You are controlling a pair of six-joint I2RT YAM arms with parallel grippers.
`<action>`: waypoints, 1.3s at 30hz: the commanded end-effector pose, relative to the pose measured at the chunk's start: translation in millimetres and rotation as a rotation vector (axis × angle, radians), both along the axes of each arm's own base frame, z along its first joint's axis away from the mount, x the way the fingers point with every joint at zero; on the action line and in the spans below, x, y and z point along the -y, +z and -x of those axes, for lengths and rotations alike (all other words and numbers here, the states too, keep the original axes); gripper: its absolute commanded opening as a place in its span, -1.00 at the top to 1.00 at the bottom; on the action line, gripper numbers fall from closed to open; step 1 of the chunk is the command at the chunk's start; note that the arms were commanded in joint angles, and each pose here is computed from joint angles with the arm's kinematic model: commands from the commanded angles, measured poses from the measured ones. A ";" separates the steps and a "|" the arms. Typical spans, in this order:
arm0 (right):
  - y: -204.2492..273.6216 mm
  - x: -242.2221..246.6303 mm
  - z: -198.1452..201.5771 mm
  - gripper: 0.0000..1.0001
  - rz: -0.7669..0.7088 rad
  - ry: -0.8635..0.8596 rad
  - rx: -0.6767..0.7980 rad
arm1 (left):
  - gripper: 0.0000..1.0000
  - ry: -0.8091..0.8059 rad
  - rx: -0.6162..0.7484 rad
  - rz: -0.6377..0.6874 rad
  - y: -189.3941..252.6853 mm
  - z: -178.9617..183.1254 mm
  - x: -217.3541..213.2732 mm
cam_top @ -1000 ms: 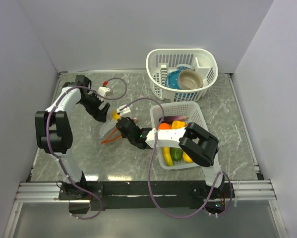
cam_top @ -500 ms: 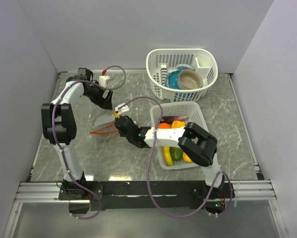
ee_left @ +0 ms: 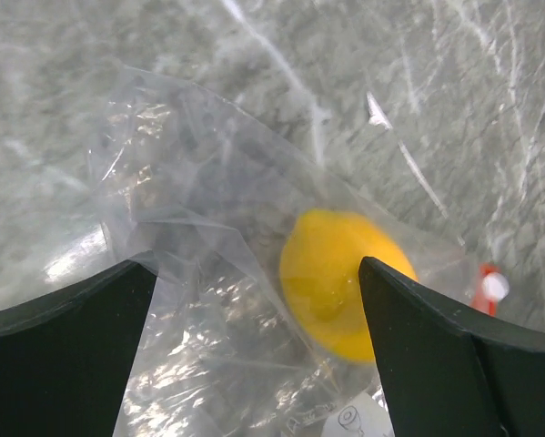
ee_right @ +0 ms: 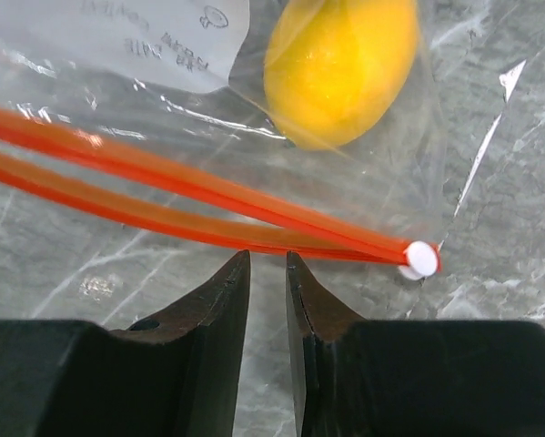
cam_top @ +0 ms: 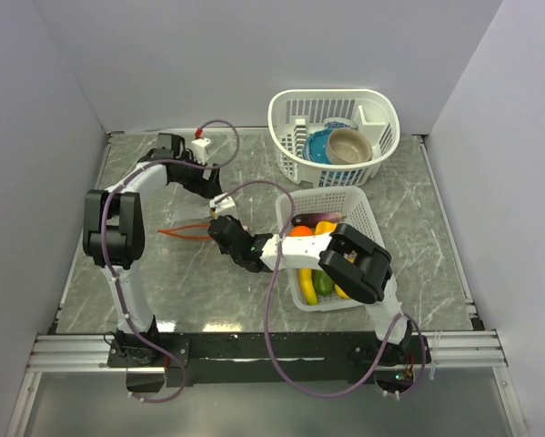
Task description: Open the zip-top bag and remove the fake food
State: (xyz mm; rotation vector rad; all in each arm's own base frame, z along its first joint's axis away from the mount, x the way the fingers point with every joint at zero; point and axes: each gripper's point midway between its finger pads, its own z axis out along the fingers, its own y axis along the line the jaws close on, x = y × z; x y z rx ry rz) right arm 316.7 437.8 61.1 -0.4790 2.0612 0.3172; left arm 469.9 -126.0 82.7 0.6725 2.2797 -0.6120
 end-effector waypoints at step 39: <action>12.2 -55.2 4.6 -0.76 -0.033 -0.006 -0.041 | -0.99 -0.026 -0.217 -0.211 -65.2 104.9 10.7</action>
